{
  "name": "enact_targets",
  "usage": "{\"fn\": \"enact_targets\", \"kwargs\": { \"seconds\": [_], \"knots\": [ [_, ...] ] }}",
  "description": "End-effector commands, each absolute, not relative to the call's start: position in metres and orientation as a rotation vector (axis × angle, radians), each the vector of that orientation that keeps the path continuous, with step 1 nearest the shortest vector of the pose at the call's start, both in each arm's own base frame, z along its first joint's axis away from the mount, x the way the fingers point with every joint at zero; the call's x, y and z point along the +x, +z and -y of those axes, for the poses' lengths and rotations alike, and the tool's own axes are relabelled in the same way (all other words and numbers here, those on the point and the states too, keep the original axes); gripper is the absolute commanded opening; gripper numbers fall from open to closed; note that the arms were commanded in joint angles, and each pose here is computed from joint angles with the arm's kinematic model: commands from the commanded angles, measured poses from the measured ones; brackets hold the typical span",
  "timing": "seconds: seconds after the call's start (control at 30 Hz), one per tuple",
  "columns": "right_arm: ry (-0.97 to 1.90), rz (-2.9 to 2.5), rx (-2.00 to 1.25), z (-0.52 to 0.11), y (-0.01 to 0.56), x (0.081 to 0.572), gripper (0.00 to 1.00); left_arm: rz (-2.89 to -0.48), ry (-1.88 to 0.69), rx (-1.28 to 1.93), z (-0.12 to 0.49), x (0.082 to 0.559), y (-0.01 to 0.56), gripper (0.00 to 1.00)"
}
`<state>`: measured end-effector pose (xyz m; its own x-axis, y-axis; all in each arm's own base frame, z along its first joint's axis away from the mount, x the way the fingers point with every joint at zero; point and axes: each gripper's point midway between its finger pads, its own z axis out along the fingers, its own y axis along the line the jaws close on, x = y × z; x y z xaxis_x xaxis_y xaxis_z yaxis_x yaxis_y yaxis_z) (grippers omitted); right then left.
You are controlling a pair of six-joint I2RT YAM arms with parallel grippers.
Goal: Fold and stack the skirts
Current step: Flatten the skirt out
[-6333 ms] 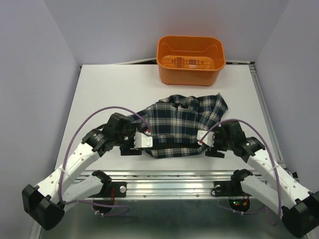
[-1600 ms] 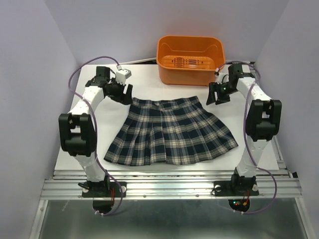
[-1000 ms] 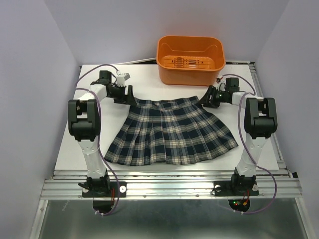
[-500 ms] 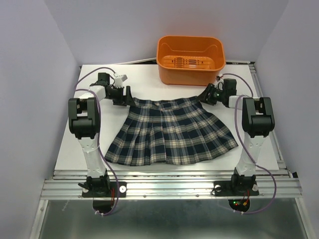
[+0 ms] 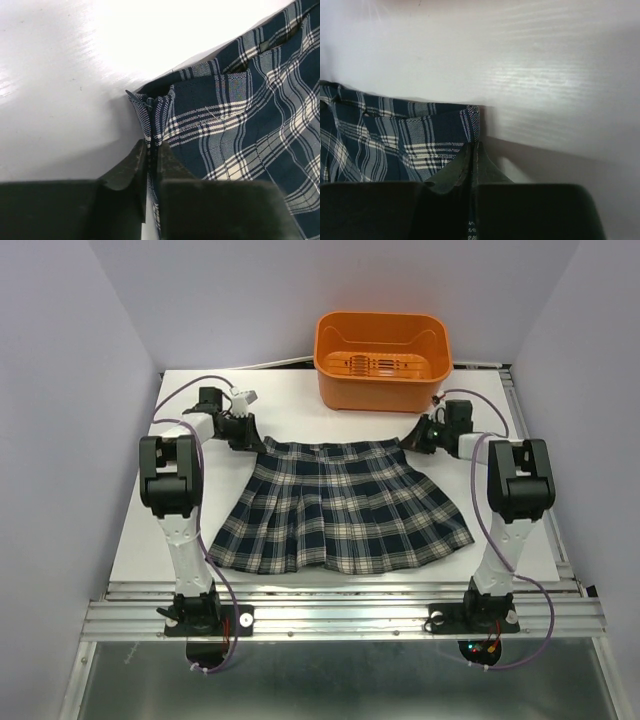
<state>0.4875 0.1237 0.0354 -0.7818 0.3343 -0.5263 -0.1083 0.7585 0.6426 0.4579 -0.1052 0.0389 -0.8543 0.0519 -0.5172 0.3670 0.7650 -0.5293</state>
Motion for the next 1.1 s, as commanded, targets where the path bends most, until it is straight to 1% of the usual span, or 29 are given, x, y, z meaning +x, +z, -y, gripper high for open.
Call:
{"fn": "enact_targets", "kwargs": {
  "seconds": [0.0, 0.03, 0.07, 0.1, 0.13, 0.2, 0.3, 0.53, 0.57, 0.63, 0.67, 0.7, 0.73, 0.77, 0.8, 0.83, 0.87, 0.9, 0.93, 1.07],
  "knots": [
    [0.798, -2.254, 0.149, -0.103, 0.083, 0.473, 0.01, -2.325, -0.755, 0.389, 0.094, 0.47, 0.1, 0.04],
    [0.753, -2.234, 0.177, -0.092, 0.09, 0.473, 0.01, -2.3, -0.741, 0.387, 0.091, 0.462, 0.111, 0.0],
    [0.721, -2.198, 0.198, -0.081, 0.106, 0.473, 0.01, -2.271, -0.709, 0.362, 0.083, 0.465, 0.117, 0.0],
    [0.695, -2.187, 0.229, -0.071, 0.109, 0.472, 0.01, -2.258, -0.695, 0.359, 0.08, 0.462, 0.12, 0.0],
    [0.654, -2.179, 0.287, -0.051, 0.108, 0.47, 0.01, -2.254, -0.67, 0.362, 0.078, 0.456, 0.12, 0.0],
    [0.636, -2.189, 0.306, -0.04, 0.102, 0.465, 0.01, -2.275, -0.668, 0.355, 0.076, 0.451, 0.113, 0.0],
    [0.637, -2.228, 0.283, -0.041, 0.089, 0.461, 0.01, -2.346, -0.728, 0.333, 0.08, 0.444, 0.093, 0.0],
    [0.62, -2.349, 0.324, -0.038, 0.047, 0.457, 0.01, -2.373, -0.759, 0.276, 0.083, 0.444, 0.078, 0.0],
    [0.625, -2.355, 0.327, -0.039, 0.044, 0.459, 0.01, -2.375, -0.75, 0.272, 0.082, 0.445, 0.076, 0.1],
    [0.687, -2.383, 0.317, -0.046, 0.031, 0.457, 0.01, -2.377, -0.741, 0.276, 0.083, 0.449, 0.073, 0.22],
    [0.724, -2.388, 0.302, -0.051, 0.03, 0.457, 0.01, -2.377, -0.737, 0.286, 0.083, 0.449, 0.072, 0.26],
    [0.768, -2.386, 0.283, -0.056, 0.031, 0.459, 0.01, -2.369, -0.733, 0.292, 0.083, 0.452, 0.073, 0.34],
    [0.831, -2.39, 0.268, -0.063, 0.031, 0.456, 0.01, -2.367, -0.729, 0.294, 0.083, 0.454, 0.072, 0.38],
    [0.856, -2.404, 0.277, -0.066, 0.024, 0.456, 0.08, -2.362, -0.729, 0.299, 0.084, 0.456, 0.073, 0.41],
    [0.876, -2.401, 0.273, -0.068, 0.026, 0.459, 0.26, -2.362, -0.735, 0.305, 0.085, 0.458, 0.07, 0.51],
    [0.878, -2.406, 0.279, -0.068, 0.024, 0.46, 0.39, -2.355, -0.735, 0.307, 0.085, 0.461, 0.072, 0.56],
    [0.88, -2.414, 0.296, -0.067, 0.02, 0.46, 0.49, -2.35, -0.747, 0.313, 0.088, 0.462, 0.073, 0.67],
    [0.881, -2.412, 0.305, -0.067, 0.02, 0.462, 0.59, -2.349, -0.755, 0.317, 0.09, 0.464, 0.072, 0.68],
    [0.889, -2.416, 0.315, -0.068, 0.019, 0.462, 0.62, -2.351, -0.76, 0.319, 0.091, 0.464, 0.071, 0.76],
    [0.93, -2.429, 0.353, -0.072, 0.013, 0.458, 0.64, -2.345, -0.807, 0.33, 0.1, 0.468, 0.07, 0.78]
  ]
}}
